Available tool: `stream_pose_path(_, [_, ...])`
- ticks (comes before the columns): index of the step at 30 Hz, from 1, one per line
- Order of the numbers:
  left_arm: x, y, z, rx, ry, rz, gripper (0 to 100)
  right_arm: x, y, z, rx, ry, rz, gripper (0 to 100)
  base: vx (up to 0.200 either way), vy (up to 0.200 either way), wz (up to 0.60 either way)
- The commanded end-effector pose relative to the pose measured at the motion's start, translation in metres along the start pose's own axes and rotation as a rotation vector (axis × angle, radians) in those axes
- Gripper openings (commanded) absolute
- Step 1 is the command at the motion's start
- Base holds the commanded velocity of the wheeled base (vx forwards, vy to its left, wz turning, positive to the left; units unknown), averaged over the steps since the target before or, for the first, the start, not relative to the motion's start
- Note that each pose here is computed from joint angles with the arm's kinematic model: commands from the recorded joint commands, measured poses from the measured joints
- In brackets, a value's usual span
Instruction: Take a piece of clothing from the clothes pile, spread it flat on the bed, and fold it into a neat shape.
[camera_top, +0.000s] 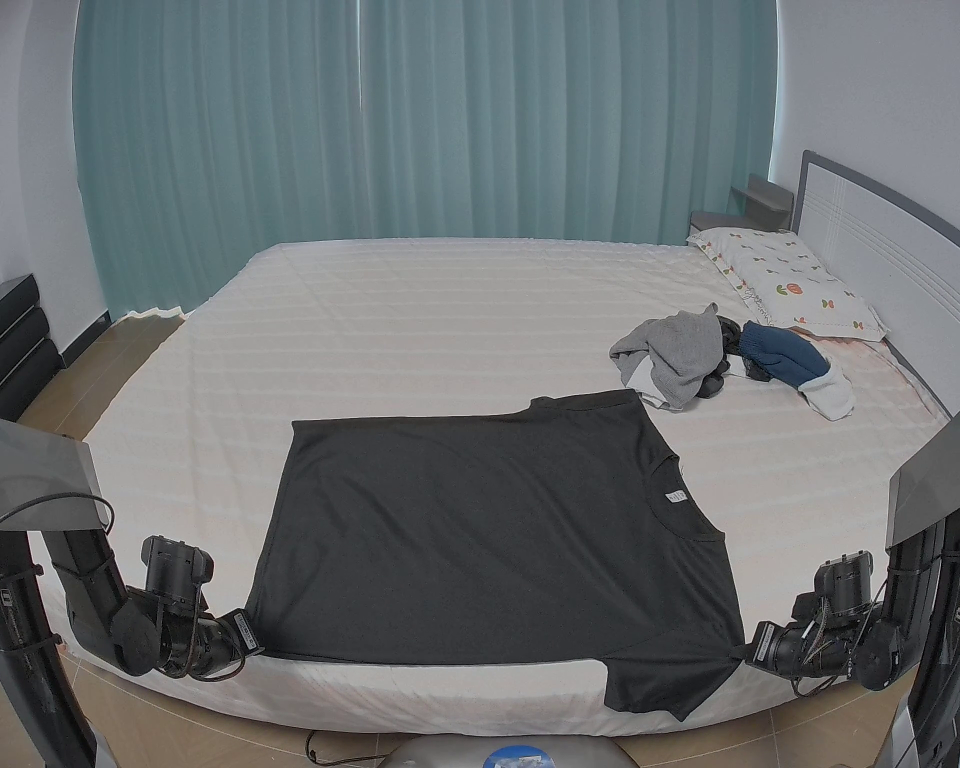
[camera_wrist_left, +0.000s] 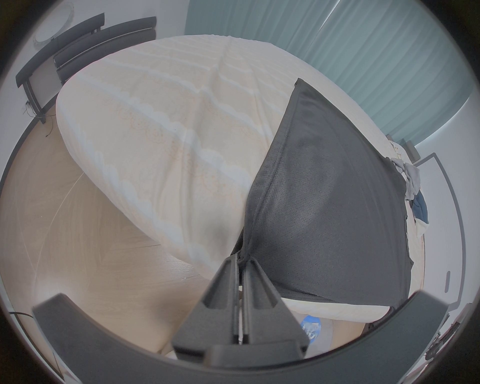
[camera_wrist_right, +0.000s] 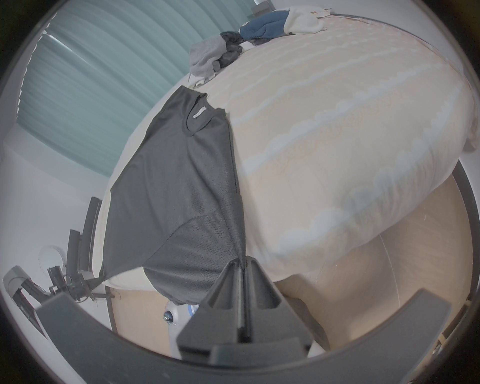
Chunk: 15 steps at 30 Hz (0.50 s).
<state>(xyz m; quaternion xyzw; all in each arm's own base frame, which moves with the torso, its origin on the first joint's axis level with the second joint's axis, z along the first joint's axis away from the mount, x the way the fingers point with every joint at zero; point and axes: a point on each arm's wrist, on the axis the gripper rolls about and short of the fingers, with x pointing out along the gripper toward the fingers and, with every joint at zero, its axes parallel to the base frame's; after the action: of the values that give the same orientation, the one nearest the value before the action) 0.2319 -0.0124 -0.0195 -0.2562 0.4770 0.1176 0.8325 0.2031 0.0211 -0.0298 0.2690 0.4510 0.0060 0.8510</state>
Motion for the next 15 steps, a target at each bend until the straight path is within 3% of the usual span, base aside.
stream_pose_path(1, [0.0012, 0.0003, -0.0001, 0.001, 0.001, 0.000, 0, -0.0006, -0.0004, -0.0033, -0.007, 0.007, 0.001, 0, 0.000, 0.000, 0.00])
stream_pose_path(3, [0.0010, -0.0001, 0.0002, 0.001, 0.005, -0.007, 0, -0.0005, 0.0006, -0.0005, 0.003, -0.017, 0.017, 0, 0.000, 0.000, 0.00])
stream_pose_path(4, [0.0010, -0.0002, 0.0001, 0.001, 0.007, -0.011, 100, -0.0001, 0.0008, -0.0001, 0.005, -0.022, 0.020, 0, 0.000, 0.000, 0.00])
stream_pose_path(8, [-0.0004, -0.0005, 0.0001, 0.001, 0.011, -0.023, 100, -0.0006, 0.0008, 0.0003, 0.008, -0.023, 0.022, 0, 0.000, 0.000, 0.00])
stream_pose_path(15, [-0.0044, 0.0056, 0.0080, 0.012, 0.064, -0.160, 100, -0.0023, 0.0010, 0.0022, 0.014, -0.015, 0.061, 0, 0.000, 0.000, 0.00])
